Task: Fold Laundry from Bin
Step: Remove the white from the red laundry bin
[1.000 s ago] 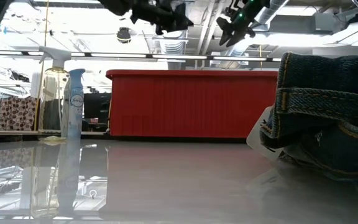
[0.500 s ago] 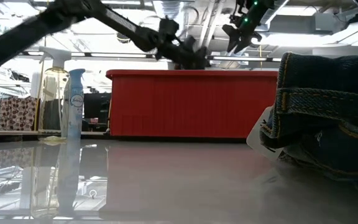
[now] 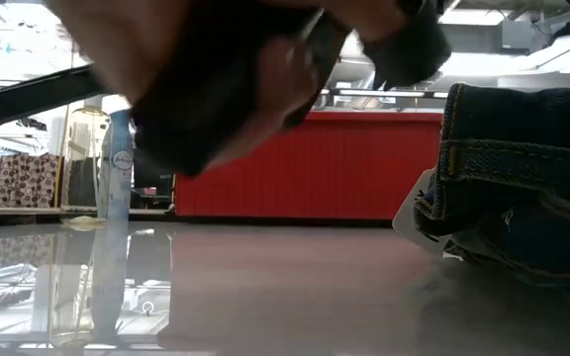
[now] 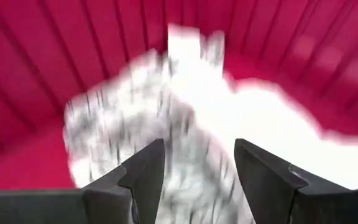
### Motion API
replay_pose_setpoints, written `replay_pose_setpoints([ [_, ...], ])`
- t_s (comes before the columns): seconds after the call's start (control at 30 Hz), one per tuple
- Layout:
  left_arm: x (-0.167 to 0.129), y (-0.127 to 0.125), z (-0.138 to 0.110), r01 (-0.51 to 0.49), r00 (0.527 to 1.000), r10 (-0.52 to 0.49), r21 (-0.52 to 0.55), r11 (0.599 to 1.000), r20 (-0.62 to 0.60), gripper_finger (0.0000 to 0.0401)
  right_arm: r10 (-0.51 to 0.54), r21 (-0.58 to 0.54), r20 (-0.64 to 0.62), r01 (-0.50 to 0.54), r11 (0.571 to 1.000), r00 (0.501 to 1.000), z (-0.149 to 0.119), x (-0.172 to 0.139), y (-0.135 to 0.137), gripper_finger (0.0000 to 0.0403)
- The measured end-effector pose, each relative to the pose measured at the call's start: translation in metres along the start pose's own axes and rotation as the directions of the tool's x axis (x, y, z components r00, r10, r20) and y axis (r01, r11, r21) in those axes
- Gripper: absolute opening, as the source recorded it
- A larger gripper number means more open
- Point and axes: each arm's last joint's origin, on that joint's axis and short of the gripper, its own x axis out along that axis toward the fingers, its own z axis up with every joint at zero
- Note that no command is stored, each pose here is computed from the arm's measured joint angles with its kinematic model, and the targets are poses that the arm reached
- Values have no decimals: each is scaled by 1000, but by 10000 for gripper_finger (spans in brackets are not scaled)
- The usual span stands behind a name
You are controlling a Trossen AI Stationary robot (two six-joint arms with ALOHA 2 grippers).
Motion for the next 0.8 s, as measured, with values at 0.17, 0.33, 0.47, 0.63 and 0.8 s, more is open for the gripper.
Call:
replay_pose_setpoints([
  [0.17,2,0,-14,-2,994,5,34,999,-108,184,-7,-15,10,7,1000,1000,1,0,-3,205],
  [0.33,4,-4,-27,-16,986,33,105,994,-164,184,-2,-27,11,2,1000,1000,0,0,-6,205],
  [0.47,9,-6,-45,45,979,-26,88,995,-201,184,-2,-31,12,2,1000,1000,1,0,-6,205],
  [0.63,10,-5,-49,2,981,15,86,996,-194,184,7,-34,15,-7,999,1000,1,0,-5,205],
  [0.8,10,2,-49,-16,980,25,46,999,-199,140,27,-35,18,-27,999,999,1,0,-5,205],
])
